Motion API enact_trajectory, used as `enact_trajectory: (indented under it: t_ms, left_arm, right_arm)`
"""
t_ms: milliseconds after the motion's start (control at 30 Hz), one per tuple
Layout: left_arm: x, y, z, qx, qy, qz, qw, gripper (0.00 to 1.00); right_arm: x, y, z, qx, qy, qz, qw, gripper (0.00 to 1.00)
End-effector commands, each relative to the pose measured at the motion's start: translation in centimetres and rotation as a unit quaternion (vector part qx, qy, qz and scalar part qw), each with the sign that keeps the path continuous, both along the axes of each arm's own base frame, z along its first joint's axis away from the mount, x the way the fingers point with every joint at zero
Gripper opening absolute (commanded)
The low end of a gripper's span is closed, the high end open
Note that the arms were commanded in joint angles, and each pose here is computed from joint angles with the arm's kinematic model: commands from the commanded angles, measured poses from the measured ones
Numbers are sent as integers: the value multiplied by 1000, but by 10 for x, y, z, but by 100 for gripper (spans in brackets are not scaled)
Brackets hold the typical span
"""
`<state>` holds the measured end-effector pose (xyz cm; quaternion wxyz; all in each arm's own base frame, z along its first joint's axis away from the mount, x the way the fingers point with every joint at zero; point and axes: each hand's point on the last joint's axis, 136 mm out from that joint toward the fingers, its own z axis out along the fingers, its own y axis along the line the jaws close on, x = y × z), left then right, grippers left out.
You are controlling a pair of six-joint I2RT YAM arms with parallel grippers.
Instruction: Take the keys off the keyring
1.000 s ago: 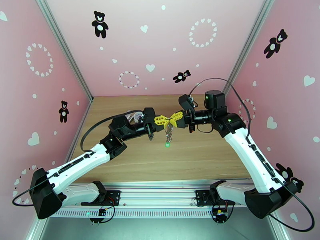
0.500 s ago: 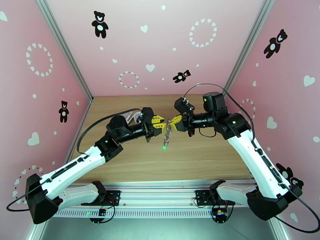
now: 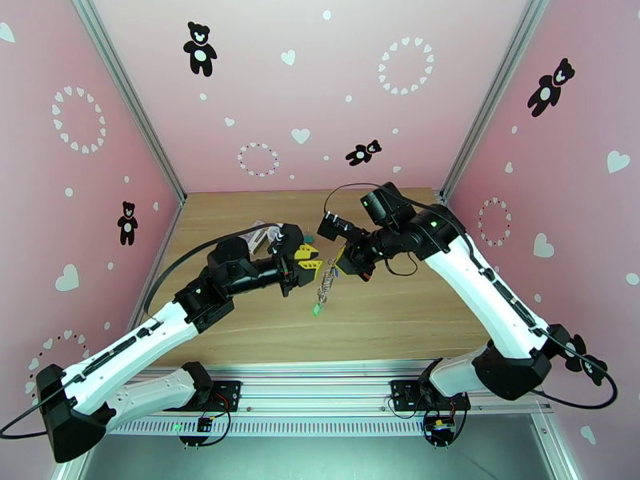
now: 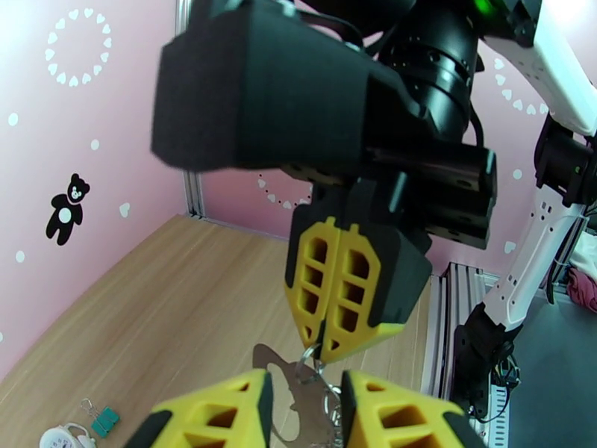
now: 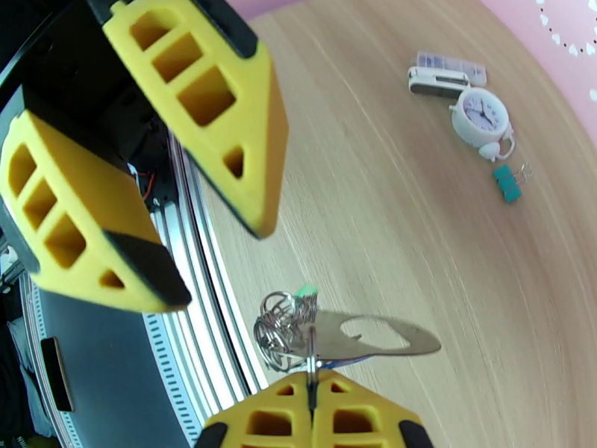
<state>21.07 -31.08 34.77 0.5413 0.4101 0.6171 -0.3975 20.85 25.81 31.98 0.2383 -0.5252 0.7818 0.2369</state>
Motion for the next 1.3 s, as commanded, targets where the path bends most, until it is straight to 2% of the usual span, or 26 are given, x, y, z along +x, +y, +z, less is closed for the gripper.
enact_trajectory:
  t_ms: [0, 233, 467, 1267]
  left_arm:
    - [-1, 1, -15, -2, 3, -14, 1000, 31]
    - [2, -4, -18, -32, 8, -46, 998, 30]
    - [-6, -17, -6, -57, 15, -106, 993, 30]
    - [-9, -37, -10, -39, 19, -169, 985, 22]
  right_arm:
    - [-8, -16, 5, -31, 4, -17, 999, 0]
    - [-12, -14, 8, -32, 21, -9, 999, 0]
    - [-13, -10, 7, -28, 30, -2, 999, 0]
    - [-21, -2, 16, 8, 20, 27, 999, 0]
